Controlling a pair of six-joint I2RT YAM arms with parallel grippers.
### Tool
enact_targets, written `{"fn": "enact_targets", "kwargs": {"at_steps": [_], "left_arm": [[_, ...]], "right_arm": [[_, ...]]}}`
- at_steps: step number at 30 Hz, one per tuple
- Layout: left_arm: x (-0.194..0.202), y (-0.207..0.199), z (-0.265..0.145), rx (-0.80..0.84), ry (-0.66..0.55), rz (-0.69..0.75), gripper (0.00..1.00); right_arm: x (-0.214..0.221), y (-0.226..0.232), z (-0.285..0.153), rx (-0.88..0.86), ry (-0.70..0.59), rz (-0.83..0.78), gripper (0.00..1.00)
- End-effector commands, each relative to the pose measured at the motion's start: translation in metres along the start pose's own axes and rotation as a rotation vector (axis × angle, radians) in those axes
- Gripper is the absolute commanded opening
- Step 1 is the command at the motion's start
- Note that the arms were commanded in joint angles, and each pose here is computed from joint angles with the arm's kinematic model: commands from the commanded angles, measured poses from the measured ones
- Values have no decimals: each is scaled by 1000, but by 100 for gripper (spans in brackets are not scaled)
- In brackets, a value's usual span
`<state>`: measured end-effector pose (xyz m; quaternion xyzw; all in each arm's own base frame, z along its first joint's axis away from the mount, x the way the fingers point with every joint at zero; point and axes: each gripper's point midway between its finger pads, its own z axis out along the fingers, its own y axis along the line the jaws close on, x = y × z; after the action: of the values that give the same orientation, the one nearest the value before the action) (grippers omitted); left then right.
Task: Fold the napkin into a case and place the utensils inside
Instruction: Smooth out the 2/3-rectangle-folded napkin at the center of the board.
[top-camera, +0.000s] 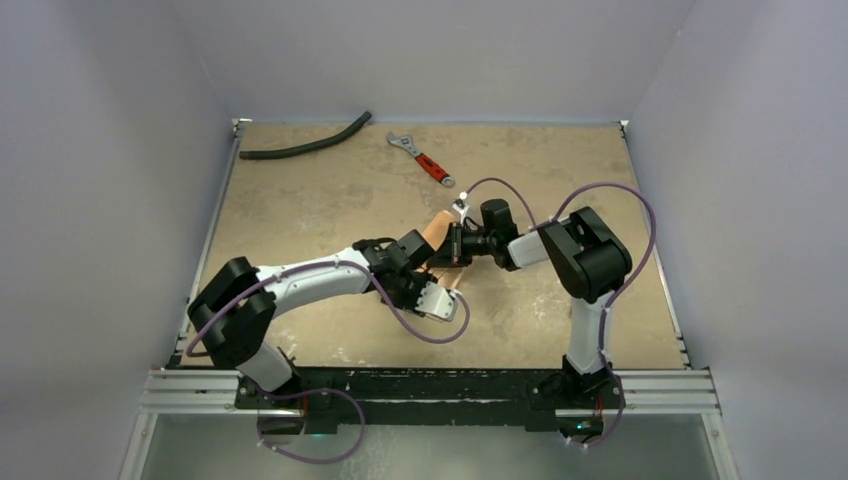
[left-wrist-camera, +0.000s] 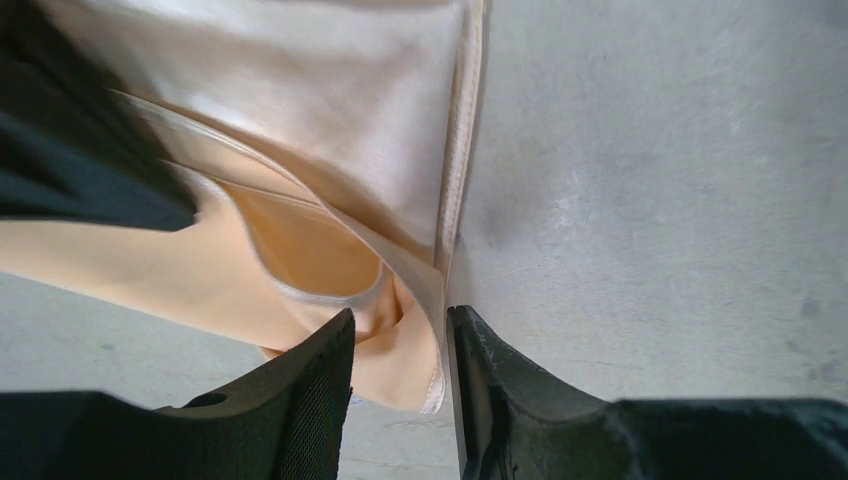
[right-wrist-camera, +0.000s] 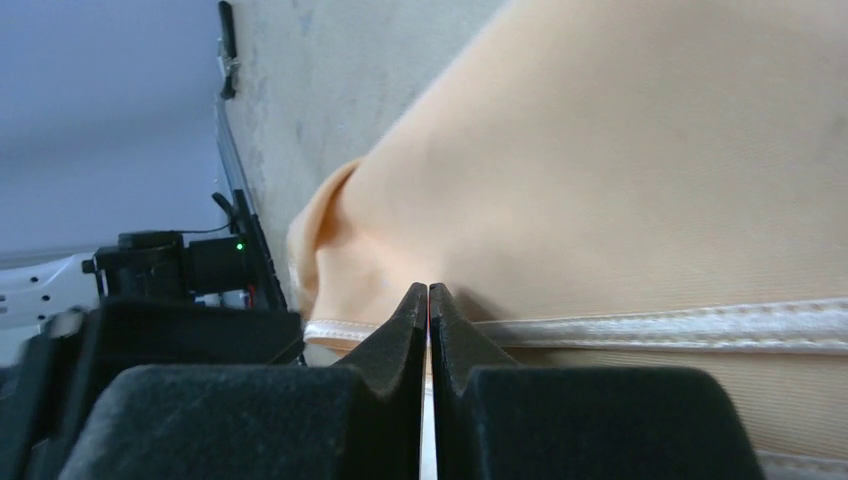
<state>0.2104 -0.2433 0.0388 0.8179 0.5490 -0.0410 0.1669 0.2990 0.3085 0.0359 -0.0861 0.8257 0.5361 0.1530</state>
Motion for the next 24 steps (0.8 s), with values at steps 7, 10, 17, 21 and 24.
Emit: {"fn": "enact_targets", "kwargs": {"at_steps": [7, 10, 17, 21, 24], "left_arm": [[-52, 20, -29, -6, -206, -170, 33], [-51, 45, -21, -72, -231, -241, 26], [-29, 66, 1, -114, -181, -355, 8], [-25, 47, 15, -37, -165, -363, 5], [-19, 28, 24, 29, -143, -352, 4]], "right_arm": [[-4, -7, 1, 43, -29, -22, 2], [-4, -7, 1, 47, -30, -23, 2], [2, -9, -2, 56, -32, -18, 1], [1, -6, -3, 50, -38, -16, 1], [-1, 2, -5, 40, -33, -23, 0]]}}
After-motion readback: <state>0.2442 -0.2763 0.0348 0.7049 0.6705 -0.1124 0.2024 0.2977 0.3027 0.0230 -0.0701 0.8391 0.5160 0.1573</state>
